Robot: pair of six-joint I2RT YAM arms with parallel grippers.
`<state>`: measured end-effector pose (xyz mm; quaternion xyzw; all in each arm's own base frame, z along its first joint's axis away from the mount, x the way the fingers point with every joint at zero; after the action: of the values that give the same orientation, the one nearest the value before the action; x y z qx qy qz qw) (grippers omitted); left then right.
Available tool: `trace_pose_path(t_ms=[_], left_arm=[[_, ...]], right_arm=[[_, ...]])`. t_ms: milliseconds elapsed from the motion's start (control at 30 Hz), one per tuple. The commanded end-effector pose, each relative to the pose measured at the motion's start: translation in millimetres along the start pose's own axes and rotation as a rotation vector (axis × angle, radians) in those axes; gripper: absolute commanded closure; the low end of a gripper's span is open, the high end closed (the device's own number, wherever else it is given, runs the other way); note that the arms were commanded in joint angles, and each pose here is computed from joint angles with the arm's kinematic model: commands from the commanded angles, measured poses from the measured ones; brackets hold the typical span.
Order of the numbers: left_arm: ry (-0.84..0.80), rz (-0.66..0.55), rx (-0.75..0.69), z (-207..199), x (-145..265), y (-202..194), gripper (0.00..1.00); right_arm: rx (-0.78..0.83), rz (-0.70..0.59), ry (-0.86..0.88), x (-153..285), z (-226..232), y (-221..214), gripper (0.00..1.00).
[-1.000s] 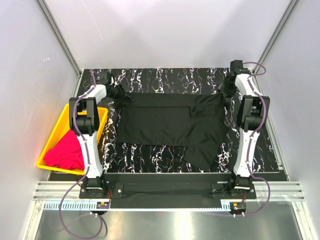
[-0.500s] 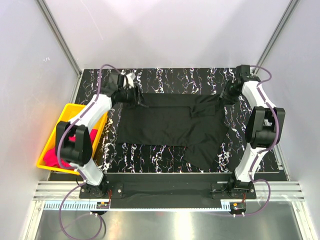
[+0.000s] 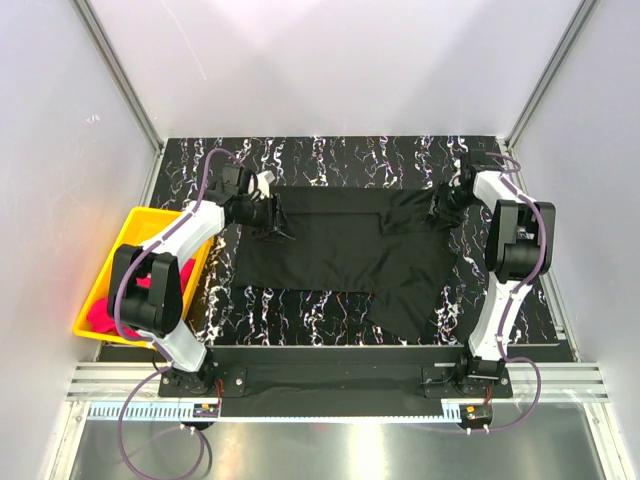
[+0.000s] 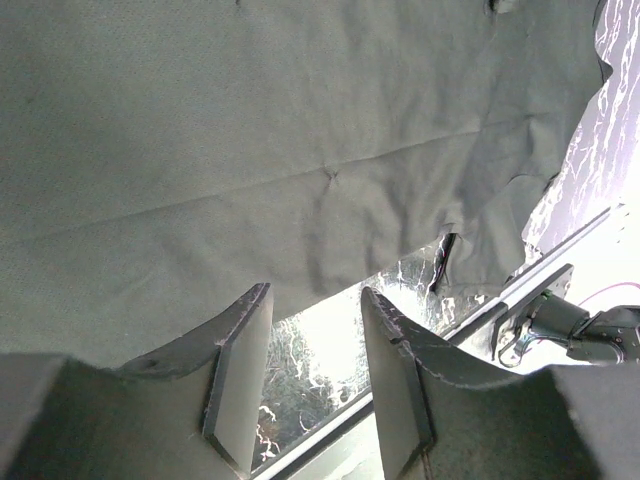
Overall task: Fold and stack the t-shirts
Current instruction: Fold the tshirt
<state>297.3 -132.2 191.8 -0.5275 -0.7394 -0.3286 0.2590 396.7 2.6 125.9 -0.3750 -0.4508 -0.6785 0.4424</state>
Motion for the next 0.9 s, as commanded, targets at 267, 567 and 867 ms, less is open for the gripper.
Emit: trace_pose_path(t_ms=[267,567,867], left_arm=[[-0.057,-0.005,-0.034,-10,0,12,0.55],[-0.054,0.004,-0.033,-9,-2,10,0.55],[-0.056,0.009,-0.034,-8,-3,9,0.55]], right_arm=[[0.029,-0.021,0.053,-13,-1,10,0.54],[-0.022,-0.026,0.081,-1,6,5,0.83],[-0.239,-0.013,0.087,17,17,-15,0.96]])
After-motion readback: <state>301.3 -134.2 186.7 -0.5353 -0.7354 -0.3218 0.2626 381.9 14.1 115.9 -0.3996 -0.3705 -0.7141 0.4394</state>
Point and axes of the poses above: each gripper's point midway between its finger pads, its own x axis back along the fingers, its own z axis along the line the jaws close on, y = z × x, the point moved 10 cm from there along x, back along the fingers, and after that the axes turned 10 degrees about x, right-handed, at the moved point
